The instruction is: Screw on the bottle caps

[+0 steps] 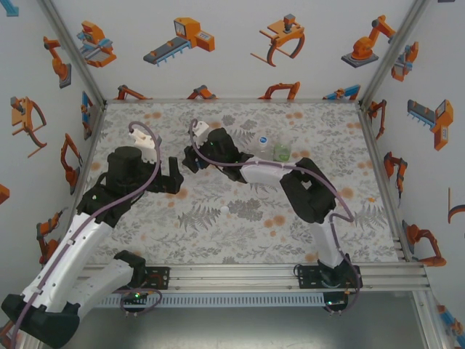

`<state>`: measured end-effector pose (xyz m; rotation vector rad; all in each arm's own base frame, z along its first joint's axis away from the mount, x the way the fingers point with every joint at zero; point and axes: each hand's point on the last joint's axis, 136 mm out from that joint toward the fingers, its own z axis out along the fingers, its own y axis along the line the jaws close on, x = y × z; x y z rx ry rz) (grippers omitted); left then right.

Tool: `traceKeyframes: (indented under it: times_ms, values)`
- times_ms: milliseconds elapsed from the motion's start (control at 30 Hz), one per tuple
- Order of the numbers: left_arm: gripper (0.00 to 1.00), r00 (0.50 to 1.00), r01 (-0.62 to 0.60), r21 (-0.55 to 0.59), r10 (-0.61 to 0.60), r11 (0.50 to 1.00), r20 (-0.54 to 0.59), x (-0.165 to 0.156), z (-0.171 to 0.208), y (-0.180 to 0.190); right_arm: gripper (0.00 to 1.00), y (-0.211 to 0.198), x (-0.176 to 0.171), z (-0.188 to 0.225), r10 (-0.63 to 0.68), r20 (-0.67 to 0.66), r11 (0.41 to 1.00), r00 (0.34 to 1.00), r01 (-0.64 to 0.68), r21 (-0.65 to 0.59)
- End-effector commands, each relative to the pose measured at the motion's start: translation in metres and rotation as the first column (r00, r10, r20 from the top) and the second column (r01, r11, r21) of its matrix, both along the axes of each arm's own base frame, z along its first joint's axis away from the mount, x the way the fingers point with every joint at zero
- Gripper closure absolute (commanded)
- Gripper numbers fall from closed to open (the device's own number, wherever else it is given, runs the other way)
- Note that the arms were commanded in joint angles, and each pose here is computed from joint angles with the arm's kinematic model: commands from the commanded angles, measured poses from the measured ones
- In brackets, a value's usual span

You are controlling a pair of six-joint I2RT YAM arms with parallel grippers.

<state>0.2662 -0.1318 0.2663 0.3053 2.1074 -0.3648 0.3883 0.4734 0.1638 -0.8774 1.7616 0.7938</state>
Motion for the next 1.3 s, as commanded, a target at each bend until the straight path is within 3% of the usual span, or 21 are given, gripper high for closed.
traceKeyframes:
  times_ms: [0, 233, 567, 633, 767, 967, 1267]
  values:
    - [0.03, 0.995, 0.085, -0.082, -0.080, 0.993, 0.056, -0.006, 0.023, -0.015, 0.54, -0.011, -0.016, 0.059, 0.018, 0.067, 0.998, 0.998, -0.022, 0.055]
    - [0.03, 0.956, 0.285, -0.159, -0.267, 0.945, 0.120, -0.013, 0.037, -0.050, 0.61, -0.054, -0.052, 0.107, 0.026, 0.080, 0.999, 0.996, -0.029, 0.033]
    - [0.03, 0.840, 0.534, -0.258, -0.468, 0.806, 0.276, -0.028, 0.069, -0.092, 0.62, -0.119, -0.121, 0.184, 0.096, 0.081, 0.995, 0.992, -0.097, 0.019]
    - [0.03, 0.794, 0.599, -0.271, -0.514, 0.753, 0.325, -0.035, 0.077, -0.101, 0.63, -0.130, -0.134, 0.196, 0.105, 0.078, 0.994, 0.991, -0.108, 0.033]
    - [0.01, 0.654, 0.747, -0.236, -0.623, 0.622, 0.429, -0.061, 0.091, -0.123, 0.65, -0.149, -0.159, 0.222, 0.123, 0.072, 0.989, 0.990, -0.129, 0.074]
    - [0.01, 0.483, 0.860, -0.111, -0.723, 0.499, 0.495, -0.094, 0.090, -0.153, 0.68, -0.161, -0.192, 0.248, 0.199, 0.064, 0.964, 0.978, -0.207, 0.166]
    - [0.04, 0.417, 0.898, -0.108, -0.751, 0.425, 0.512, -0.102, 0.096, -0.178, 0.70, -0.167, -0.228, 0.273, 0.324, 0.086, 0.904, 0.942, -0.335, 0.267]
